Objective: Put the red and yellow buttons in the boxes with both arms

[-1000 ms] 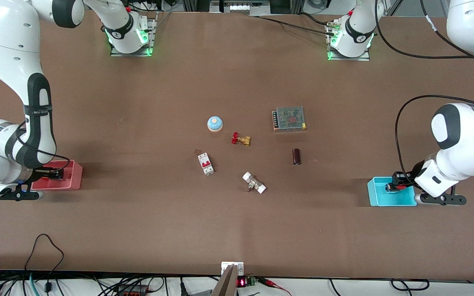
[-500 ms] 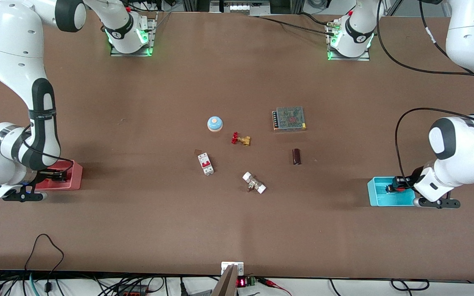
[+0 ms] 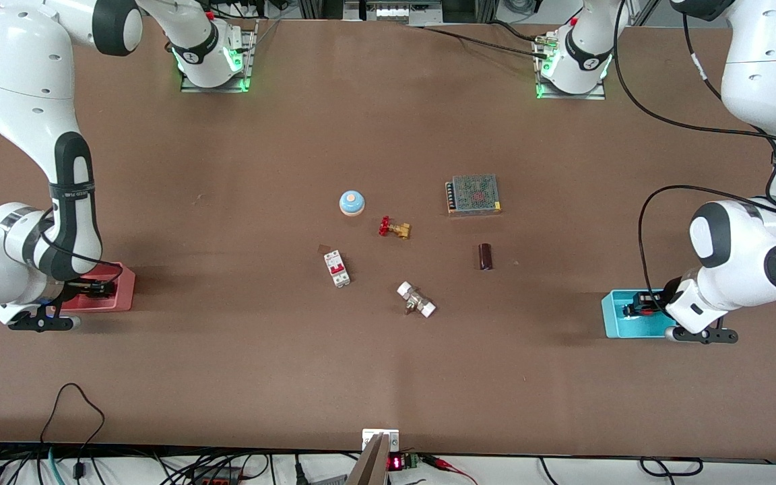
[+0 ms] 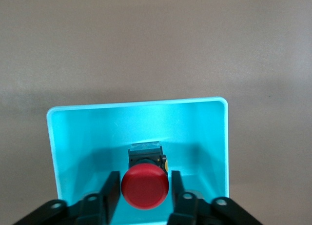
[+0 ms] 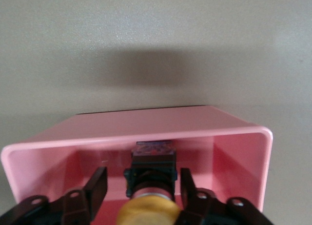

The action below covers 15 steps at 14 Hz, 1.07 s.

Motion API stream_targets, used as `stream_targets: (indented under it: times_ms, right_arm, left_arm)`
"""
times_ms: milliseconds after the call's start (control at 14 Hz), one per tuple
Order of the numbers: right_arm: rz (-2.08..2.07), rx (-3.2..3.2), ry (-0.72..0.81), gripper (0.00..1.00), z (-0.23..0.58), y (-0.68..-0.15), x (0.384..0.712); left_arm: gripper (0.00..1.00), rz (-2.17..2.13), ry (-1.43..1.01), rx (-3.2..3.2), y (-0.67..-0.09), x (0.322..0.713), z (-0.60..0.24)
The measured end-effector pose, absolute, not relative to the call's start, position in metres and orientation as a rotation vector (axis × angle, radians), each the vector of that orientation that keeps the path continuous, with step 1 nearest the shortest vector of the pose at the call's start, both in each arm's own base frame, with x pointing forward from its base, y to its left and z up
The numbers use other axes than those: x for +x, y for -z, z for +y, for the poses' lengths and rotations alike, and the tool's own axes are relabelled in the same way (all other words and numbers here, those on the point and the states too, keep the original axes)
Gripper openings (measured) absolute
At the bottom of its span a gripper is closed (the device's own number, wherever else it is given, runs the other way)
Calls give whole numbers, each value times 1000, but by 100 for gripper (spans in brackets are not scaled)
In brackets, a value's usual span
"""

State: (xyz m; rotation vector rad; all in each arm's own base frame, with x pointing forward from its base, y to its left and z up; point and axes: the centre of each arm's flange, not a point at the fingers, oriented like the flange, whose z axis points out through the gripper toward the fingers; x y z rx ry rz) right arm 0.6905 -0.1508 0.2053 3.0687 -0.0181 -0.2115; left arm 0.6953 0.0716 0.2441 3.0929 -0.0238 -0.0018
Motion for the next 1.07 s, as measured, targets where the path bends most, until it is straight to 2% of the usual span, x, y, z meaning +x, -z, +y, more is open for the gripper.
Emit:
stream_targets:
  times_ms: [143, 214, 286, 357, 500, 786, 1071]
  right_arm:
    - [-14, 3072, 192, 94, -149, -211, 694]
    - [-10, 3074, 169, 100, -147, -221, 697]
    - [-8, 3079, 143, 100, -146, -234, 700]
    - [-11, 3087, 118, 100, -146, -253, 702]
    - [-18, 3109, 80, 100, -147, -292, 702]
    - [10, 3167, 16, 100, -134, -375, 694]
    - [133, 3212, -29, 100, -71, -442, 686]
  left_arm:
    - [75, -28, -10, 3093, -247, 698, 70]
    - [84, -31, -17, 3093, -249, 699, 69]
    - [93, -31, -25, 3092, -252, 701, 67]
    - [93, -32, -39, 3092, -256, 703, 66]
    - [100, -14, -91, 3094, -277, 708, 66]
    - [100, 48, -76, 3096, -347, 700, 59]
    - [100, 32, -69, 3104, -420, 681, 48]
